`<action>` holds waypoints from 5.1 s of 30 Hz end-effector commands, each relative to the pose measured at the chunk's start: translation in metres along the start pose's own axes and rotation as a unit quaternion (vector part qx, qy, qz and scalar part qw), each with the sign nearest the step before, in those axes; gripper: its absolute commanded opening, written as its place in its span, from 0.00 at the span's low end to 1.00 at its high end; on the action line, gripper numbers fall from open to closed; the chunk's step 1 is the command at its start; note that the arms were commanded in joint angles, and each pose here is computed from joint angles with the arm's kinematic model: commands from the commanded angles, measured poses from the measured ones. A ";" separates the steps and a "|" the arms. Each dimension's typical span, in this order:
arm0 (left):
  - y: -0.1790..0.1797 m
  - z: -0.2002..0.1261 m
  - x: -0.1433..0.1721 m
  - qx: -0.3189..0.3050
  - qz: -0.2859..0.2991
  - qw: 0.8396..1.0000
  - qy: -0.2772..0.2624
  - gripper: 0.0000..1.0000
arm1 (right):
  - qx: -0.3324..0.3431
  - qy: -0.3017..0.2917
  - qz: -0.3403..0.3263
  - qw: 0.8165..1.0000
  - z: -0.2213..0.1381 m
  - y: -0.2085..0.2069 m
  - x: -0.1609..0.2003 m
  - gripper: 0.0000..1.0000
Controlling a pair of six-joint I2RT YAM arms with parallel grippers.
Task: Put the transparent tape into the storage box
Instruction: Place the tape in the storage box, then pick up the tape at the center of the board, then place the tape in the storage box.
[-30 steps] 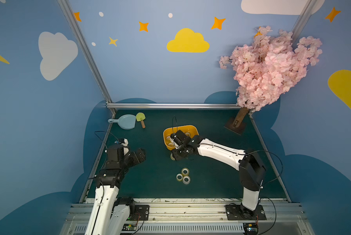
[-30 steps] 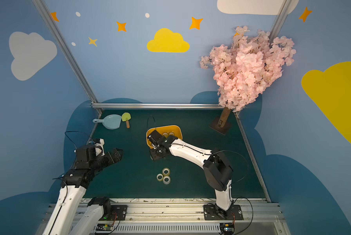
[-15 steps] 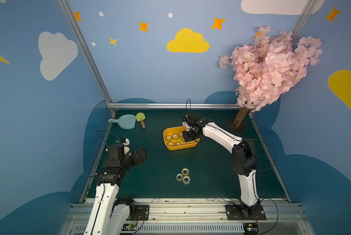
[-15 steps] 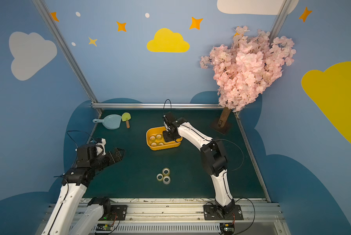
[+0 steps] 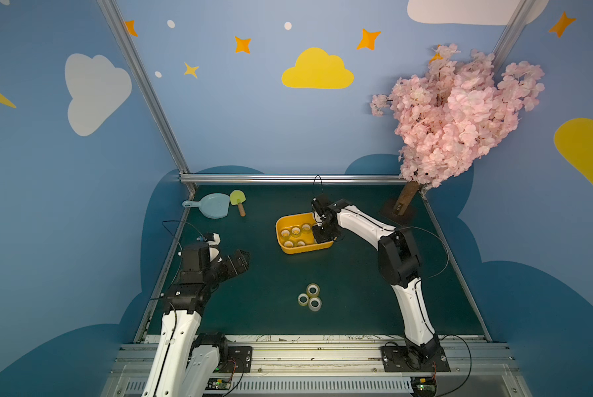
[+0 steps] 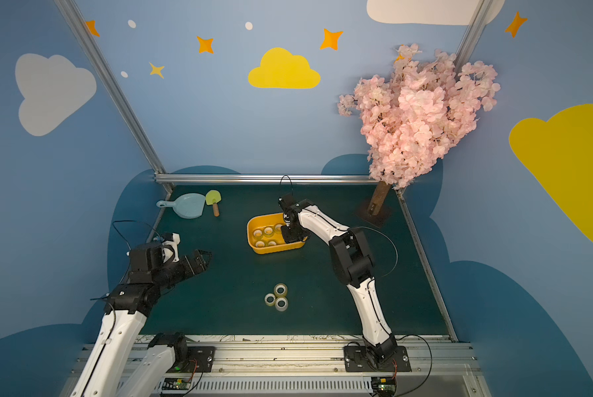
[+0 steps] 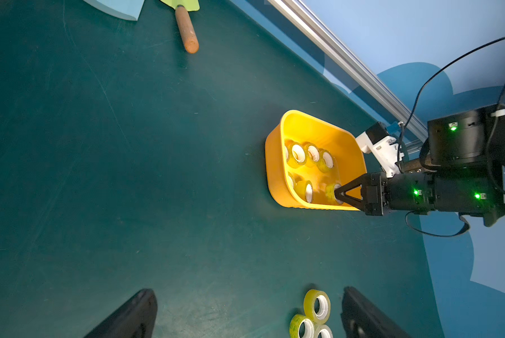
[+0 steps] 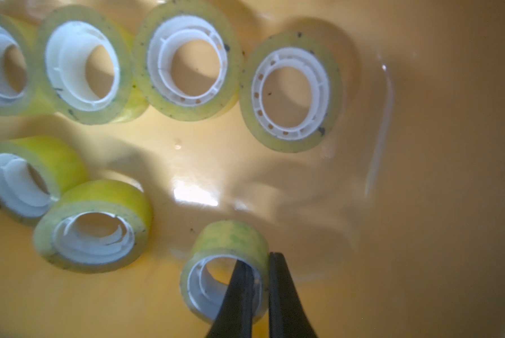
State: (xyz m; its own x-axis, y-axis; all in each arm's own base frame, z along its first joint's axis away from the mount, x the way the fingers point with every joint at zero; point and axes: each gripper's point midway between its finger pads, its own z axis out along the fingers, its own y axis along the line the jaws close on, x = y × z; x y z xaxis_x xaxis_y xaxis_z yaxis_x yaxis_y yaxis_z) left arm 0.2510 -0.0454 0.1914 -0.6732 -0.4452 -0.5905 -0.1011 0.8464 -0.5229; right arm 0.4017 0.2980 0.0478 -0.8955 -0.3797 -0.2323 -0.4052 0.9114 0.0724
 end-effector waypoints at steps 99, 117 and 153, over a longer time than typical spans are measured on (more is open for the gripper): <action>-0.009 0.019 0.021 -0.005 0.021 0.998 0.060 1.00 | -0.105 0.023 -0.023 0.994 -0.030 0.097 0.180 0.44; -0.014 0.016 0.021 0.004 0.023 0.998 0.056 1.00 | -0.031 0.042 -0.010 0.999 0.001 0.082 0.176 0.42; -0.017 0.020 0.021 0.028 0.006 0.997 0.068 1.00 | -0.045 -0.078 0.001 0.996 -0.097 0.045 0.005 0.03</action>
State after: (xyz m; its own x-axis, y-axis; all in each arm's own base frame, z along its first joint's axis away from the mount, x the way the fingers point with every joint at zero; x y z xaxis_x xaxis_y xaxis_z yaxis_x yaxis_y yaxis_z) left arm 0.2516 -0.0729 0.1691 -0.7728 -0.3900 -0.5006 -0.0740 0.8389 -0.5393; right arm 0.3600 0.3263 0.1608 -0.8303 -0.3100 -0.4632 -0.4215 0.8930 0.1578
